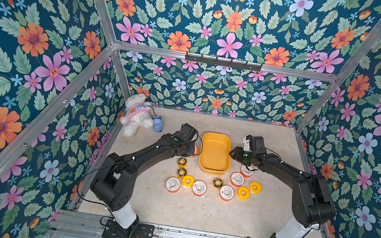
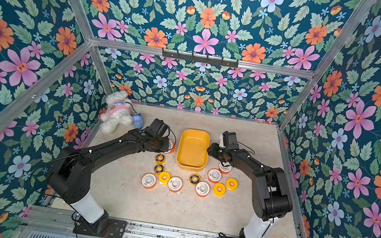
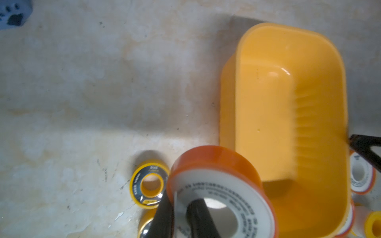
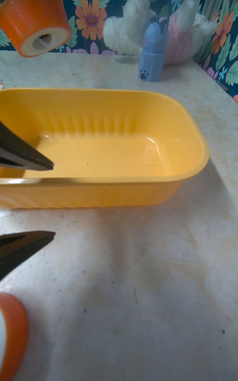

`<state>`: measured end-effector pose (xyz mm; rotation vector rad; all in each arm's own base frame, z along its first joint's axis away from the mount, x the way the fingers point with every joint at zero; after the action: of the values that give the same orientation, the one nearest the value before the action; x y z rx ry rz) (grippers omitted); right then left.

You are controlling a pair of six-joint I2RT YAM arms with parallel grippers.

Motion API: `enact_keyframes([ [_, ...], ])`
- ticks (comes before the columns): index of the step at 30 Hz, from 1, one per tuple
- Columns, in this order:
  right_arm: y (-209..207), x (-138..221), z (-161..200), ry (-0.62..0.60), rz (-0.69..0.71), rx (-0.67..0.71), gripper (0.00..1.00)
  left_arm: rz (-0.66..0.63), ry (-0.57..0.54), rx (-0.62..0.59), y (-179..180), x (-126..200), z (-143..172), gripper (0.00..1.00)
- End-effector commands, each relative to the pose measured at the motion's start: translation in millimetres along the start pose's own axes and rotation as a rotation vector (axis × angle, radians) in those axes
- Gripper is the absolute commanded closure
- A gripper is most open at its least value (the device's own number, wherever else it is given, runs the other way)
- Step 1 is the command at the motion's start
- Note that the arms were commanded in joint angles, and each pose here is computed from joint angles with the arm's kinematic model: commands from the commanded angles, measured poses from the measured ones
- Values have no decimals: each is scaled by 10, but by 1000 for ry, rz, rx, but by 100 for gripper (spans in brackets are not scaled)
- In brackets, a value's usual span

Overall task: Put the sealing tape into the storage box
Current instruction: Place the sealing tape in the storage box.

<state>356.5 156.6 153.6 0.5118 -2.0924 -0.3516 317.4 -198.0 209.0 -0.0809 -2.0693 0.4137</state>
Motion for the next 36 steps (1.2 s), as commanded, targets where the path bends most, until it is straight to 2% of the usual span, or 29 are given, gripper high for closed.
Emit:
enact_keyframes([
  [1,-23,-34,-10,-4,29,-7,49,40,11,-41,-202,-20,-41,82],
  [4,-38,-67,-7,1,34,-16,52,62,16,-67,-401,-91,-87,82],
  [13,-11,-139,0,17,-32,-19,69,87,45,-122,-819,-390,-184,80],
  [29,37,-133,-41,21,-56,-27,68,19,86,-174,-1071,-1037,-295,79],
  [36,45,-135,-37,26,-57,-24,68,36,98,-178,-1131,-1185,-301,77],
])
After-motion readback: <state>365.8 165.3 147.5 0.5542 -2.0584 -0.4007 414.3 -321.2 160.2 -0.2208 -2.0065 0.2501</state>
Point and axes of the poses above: each gripper's point midway between its finger pads, its own x axis back along the fingers, its own y axis along the line the jaws close on, z = x × y, the point moved 10 cm from there along x, back along the fingers, and after that the axes turned 12 degrees about x, right-handed, at the moved point
